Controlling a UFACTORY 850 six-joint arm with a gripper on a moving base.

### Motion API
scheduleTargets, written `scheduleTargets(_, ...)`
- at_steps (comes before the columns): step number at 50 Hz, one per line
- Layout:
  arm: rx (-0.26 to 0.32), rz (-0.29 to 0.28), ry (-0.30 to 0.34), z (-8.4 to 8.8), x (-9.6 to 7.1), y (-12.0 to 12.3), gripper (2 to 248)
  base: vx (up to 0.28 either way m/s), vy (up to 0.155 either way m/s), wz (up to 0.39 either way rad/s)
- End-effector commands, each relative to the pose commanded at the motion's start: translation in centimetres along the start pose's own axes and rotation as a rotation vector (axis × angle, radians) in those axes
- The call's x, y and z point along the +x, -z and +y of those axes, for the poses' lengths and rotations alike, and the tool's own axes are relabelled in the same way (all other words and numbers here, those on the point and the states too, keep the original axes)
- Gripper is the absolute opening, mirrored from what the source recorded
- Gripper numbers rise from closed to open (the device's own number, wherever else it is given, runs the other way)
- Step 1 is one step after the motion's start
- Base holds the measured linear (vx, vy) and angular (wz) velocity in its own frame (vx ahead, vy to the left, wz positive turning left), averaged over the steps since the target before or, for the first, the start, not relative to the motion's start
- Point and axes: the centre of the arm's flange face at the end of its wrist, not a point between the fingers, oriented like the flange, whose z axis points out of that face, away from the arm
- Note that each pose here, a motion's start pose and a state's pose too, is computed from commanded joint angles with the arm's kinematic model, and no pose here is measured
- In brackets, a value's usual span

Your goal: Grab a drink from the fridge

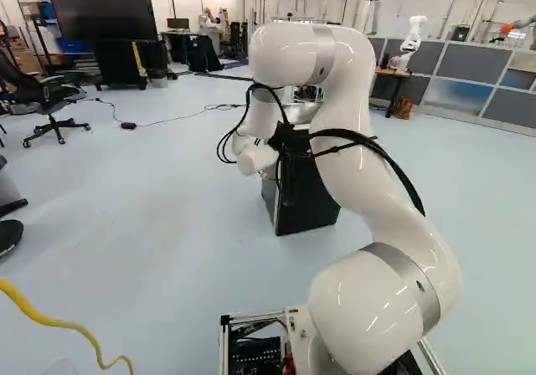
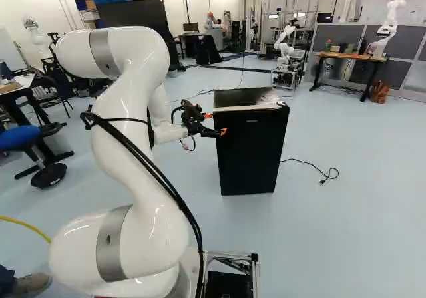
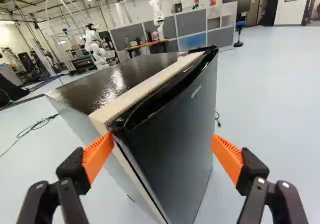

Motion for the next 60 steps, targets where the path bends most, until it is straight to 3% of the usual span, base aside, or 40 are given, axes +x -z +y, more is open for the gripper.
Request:
scheduleTargets(37,0.001,-0.02,0.038,2.5,0.5,2.1,247,0.0,0.0,0.0)
scheduleTargets(60,0.037,-0.037,0.068,3.2,0.3,4.8,247,0.0,0.0,0.0)
